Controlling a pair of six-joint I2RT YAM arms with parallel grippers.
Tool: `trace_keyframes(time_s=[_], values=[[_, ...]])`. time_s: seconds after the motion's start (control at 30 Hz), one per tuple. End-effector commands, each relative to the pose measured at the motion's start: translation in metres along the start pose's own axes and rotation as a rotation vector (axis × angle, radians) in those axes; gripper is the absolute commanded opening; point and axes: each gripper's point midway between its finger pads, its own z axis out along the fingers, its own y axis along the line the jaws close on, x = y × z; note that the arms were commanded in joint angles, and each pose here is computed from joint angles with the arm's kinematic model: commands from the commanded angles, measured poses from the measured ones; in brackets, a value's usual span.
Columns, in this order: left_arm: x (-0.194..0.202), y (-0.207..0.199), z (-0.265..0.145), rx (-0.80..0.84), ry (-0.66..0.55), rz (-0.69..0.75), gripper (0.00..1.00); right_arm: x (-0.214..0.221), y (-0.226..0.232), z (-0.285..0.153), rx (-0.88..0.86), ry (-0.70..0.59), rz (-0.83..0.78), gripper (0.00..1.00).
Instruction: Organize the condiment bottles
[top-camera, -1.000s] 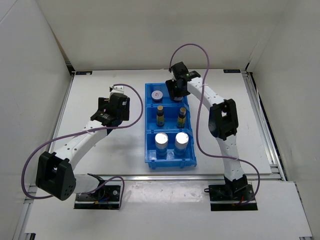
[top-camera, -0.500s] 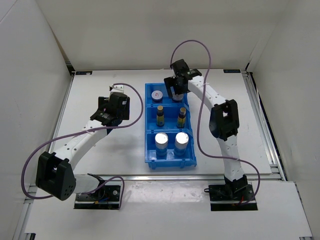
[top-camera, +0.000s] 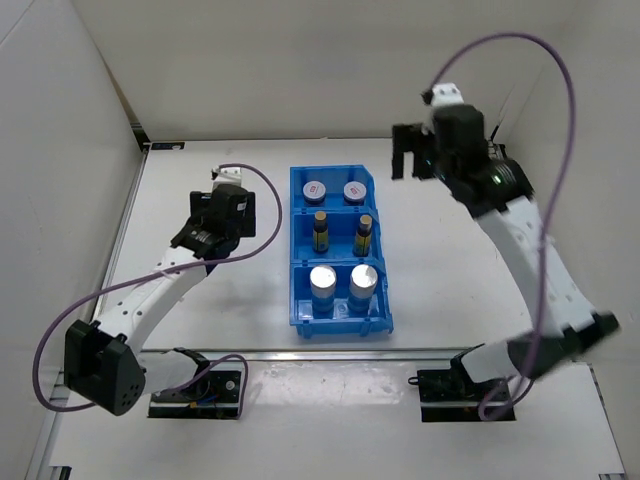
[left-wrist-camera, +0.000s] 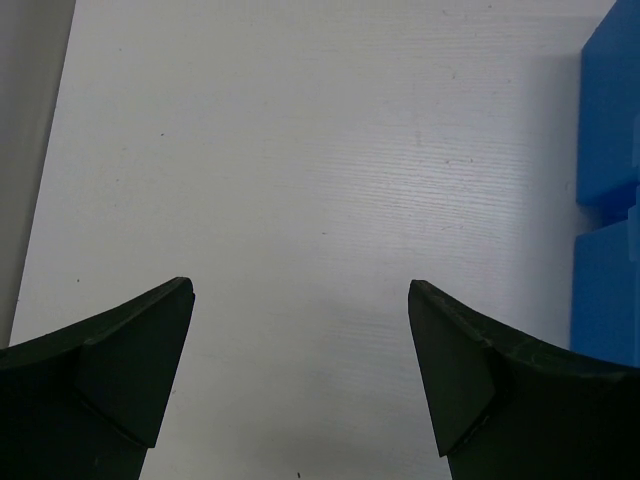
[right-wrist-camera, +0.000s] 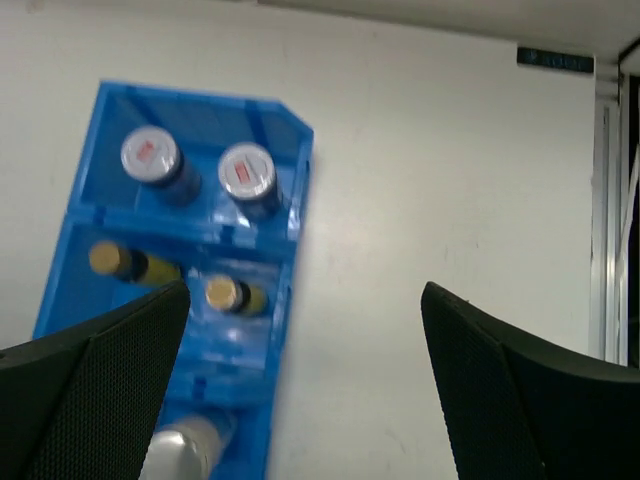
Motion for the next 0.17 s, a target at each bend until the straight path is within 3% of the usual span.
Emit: trace_keyframes(time_s=[0.0,0.13], values=[[-0.017,0.004,-0.015,0.023,-0.060,-0.050,0.99,0.071,-0.015,-0.012,0.044,0.156,0.006,0.99],[-0.027,0.007,-0.028,0.057,-0.147,-0.128,0.99,0.100,-0.033,-0.056,0.070,0.122,0.035,0.99]])
